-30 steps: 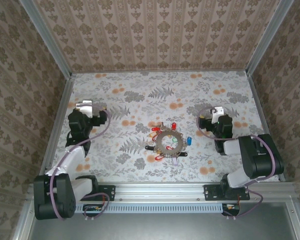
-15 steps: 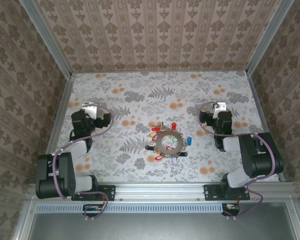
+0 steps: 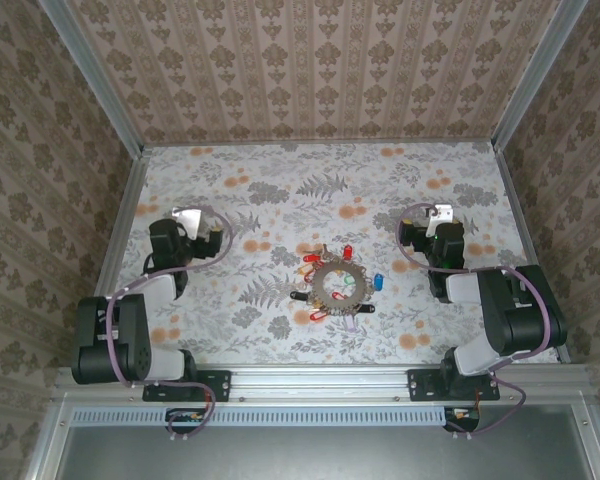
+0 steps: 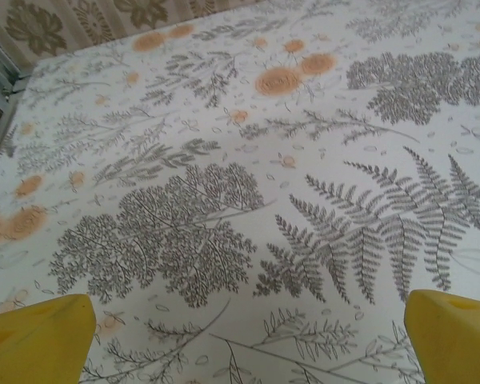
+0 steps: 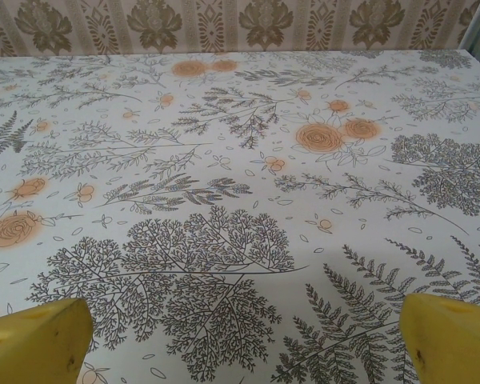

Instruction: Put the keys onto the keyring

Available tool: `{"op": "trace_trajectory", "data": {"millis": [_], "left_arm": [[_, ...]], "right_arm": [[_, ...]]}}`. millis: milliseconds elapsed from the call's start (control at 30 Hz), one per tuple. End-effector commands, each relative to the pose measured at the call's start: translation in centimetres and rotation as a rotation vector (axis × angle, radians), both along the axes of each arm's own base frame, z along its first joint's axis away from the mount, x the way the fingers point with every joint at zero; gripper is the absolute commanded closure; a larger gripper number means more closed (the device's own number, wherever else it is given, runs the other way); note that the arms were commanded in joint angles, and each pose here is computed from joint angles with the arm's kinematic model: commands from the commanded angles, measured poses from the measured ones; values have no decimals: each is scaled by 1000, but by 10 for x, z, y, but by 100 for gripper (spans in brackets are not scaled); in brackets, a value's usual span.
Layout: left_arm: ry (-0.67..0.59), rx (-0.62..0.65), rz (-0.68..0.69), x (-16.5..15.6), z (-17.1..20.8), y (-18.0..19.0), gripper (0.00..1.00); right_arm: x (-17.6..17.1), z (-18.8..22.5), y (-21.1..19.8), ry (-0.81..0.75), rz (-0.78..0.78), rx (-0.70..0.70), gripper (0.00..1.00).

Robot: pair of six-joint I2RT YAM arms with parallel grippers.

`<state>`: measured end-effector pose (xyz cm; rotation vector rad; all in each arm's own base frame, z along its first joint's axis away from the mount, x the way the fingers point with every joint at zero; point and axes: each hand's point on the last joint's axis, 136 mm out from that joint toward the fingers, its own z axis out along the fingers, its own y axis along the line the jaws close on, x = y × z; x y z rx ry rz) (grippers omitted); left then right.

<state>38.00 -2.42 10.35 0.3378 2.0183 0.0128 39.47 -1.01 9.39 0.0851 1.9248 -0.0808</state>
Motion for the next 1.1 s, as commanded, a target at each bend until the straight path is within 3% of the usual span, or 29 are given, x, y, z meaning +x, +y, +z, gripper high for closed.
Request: {"op": "trace_trajectory", "data": {"millis": [0,100,233,333,400,467,567,700,1067], "left_arm": [[-35,-5,-60,-2,7,-6,0],[-67,-30,-42,-5,13,-5,0],[-167,-125,-134,-6,42,-26,0],[-93,-151,-138,3,23,-25,0],[-113,-144,-161,1,11,-28,0],[-163,-140,-124,1,12,-22,0],[-143,-143,-102,2,8,-18,0],[-99,-143,141,16,-9,20,0],[-104,-109,82,18,-9,7,0]], "right_arm": [[3,5,-2,-17,-21,7,0],[3,5,-2,-17,-21,7,0],[3,5,-2,-16,-21,7,1],[3,5,-2,-17,-21,7,0],[3,5,-2,-15,-21,7,0],[3,5,-2,-15,-20,6,0],[3,5,-2,-16,-21,7,0],[3,5,-2,-16,-21,7,1],[4,6,-2,-17,-21,6,0]]}}
